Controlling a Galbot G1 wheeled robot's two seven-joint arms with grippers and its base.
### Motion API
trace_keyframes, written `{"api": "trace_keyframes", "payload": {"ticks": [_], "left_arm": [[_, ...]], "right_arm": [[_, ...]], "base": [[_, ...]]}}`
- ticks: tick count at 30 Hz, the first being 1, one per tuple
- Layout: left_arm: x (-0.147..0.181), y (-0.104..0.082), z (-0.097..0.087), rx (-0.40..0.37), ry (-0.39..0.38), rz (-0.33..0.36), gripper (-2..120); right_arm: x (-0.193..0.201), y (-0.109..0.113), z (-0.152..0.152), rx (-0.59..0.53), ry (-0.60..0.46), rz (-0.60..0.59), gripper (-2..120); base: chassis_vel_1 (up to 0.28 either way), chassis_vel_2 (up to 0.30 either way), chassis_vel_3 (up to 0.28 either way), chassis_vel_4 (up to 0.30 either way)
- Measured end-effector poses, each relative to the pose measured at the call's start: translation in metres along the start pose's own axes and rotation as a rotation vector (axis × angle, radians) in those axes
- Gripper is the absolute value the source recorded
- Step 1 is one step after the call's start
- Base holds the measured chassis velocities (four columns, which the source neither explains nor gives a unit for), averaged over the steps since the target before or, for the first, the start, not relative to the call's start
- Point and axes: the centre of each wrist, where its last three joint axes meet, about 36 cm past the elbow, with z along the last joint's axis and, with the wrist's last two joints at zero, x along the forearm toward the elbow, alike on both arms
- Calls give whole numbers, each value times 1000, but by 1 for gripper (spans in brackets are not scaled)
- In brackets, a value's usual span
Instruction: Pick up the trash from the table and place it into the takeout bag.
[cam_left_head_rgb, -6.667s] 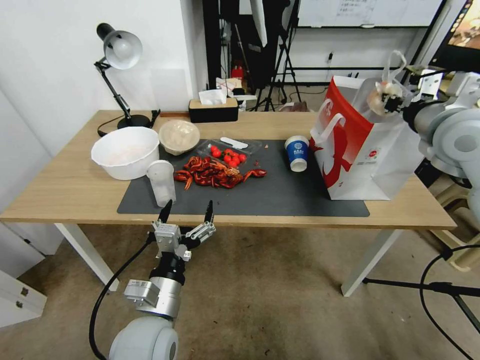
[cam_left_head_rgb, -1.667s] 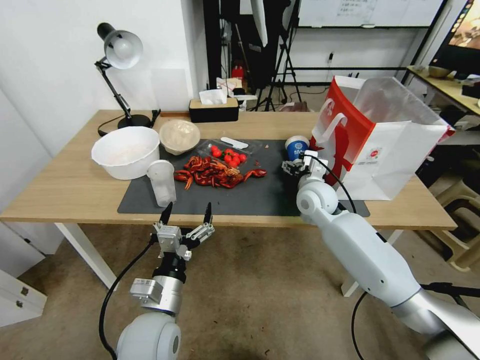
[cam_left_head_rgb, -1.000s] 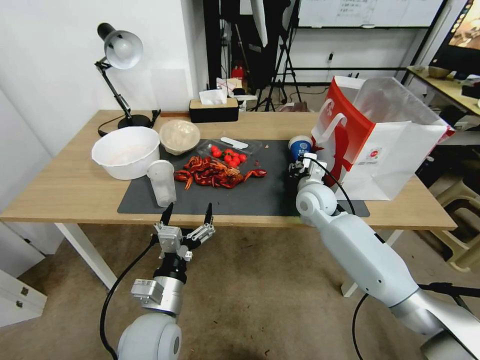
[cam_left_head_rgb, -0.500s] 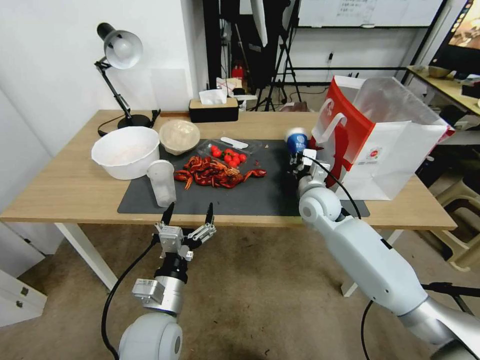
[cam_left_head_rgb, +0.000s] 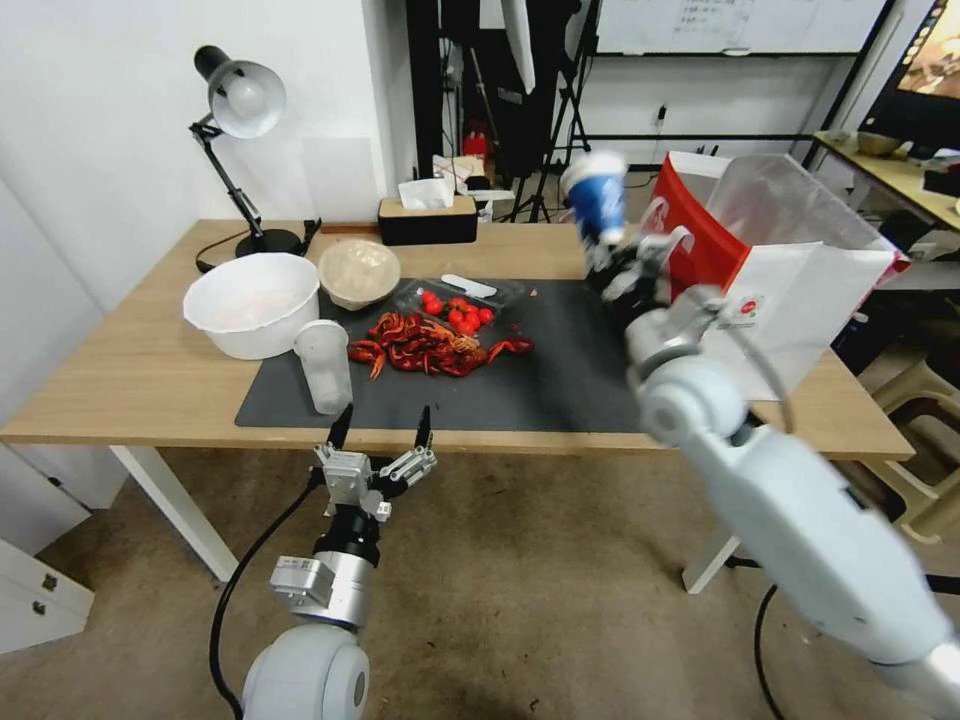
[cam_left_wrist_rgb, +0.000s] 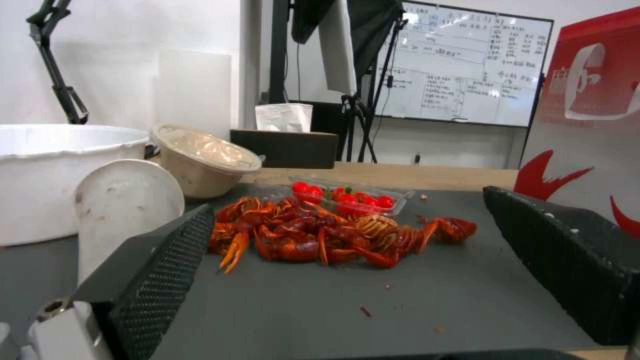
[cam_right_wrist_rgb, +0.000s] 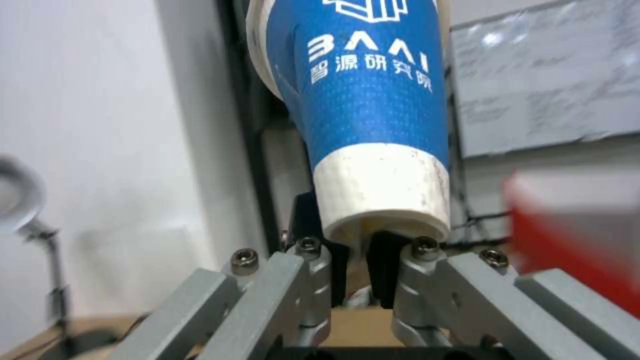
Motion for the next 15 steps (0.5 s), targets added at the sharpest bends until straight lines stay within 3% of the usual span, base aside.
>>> {"api": "trace_keyframes", "payload": {"ticks": [2,4,8,15], "left_arm": [[0,-1,0,-1,0,3,100],[1,-3,-1,-4,1,9,100],[3,-5,-3,-6,0,15,100],[8,-8,-6,-11,-9,29,100]], "right_arm": [[2,-4,-10,17,-5,25,5],[5,-16,-35,85,21,130,5],[4,-31,-53,134,77,276,5],[-7,-47,-58,163,198,465,7]], "base": [[0,0,0,0],[0,0,0,0],[0,0,0,0],[0,0,0,0]]}}
